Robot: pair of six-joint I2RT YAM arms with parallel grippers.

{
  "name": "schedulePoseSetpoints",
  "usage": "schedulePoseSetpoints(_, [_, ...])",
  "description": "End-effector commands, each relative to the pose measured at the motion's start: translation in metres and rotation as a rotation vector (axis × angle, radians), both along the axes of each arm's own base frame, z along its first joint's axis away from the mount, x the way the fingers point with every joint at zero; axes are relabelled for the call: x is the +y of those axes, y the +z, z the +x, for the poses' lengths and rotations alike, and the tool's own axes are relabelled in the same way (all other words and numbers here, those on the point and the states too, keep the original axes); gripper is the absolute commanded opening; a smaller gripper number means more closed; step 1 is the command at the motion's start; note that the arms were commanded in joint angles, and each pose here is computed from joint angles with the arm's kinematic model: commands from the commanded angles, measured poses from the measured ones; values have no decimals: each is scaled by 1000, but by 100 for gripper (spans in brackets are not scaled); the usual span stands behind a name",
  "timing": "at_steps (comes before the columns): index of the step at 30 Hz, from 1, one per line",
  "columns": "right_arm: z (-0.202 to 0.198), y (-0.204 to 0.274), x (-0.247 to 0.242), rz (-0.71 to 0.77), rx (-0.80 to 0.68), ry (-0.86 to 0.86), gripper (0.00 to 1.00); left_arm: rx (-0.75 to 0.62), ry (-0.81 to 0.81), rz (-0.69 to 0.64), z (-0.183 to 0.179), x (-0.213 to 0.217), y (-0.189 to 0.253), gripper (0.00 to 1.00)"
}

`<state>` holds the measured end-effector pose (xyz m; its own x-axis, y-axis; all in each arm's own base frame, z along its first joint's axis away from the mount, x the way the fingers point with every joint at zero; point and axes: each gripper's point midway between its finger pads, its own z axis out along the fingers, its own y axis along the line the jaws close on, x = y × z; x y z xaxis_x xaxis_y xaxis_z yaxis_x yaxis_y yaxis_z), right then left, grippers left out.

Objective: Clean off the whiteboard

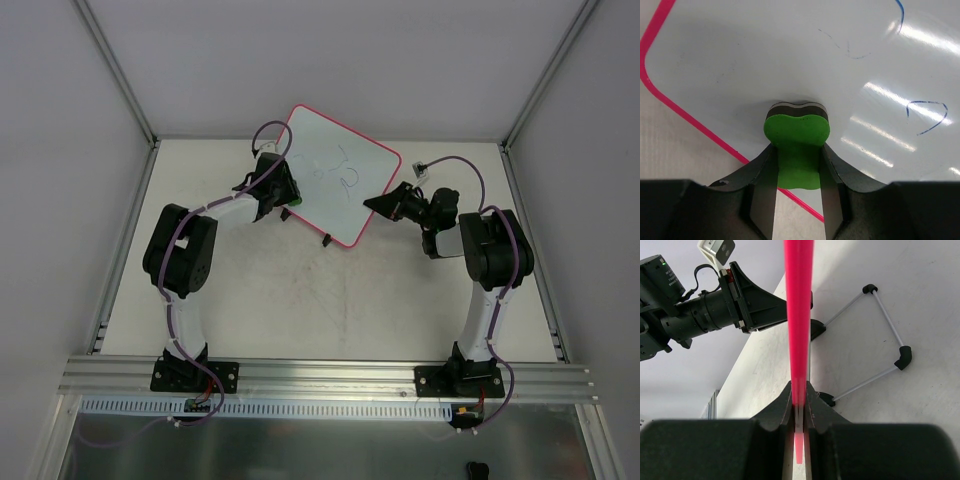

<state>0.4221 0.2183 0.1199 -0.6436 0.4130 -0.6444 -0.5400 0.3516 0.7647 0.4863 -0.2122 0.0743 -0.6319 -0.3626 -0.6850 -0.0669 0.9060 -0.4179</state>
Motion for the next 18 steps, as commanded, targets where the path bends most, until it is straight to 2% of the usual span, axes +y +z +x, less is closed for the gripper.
schedulePoseSetpoints(1, [-17, 66, 17, 24, -345, 89, 0, 30, 84, 47, 3, 13, -26, 0])
schedulePoseSetpoints(11, [-16, 65, 17, 24, -343, 86, 0, 24, 213, 67, 6, 32, -24, 0])
schedulePoseSetpoints(18, [-16, 64, 18, 25, -341, 89, 0, 31, 159, 35, 11, 13, -24, 0])
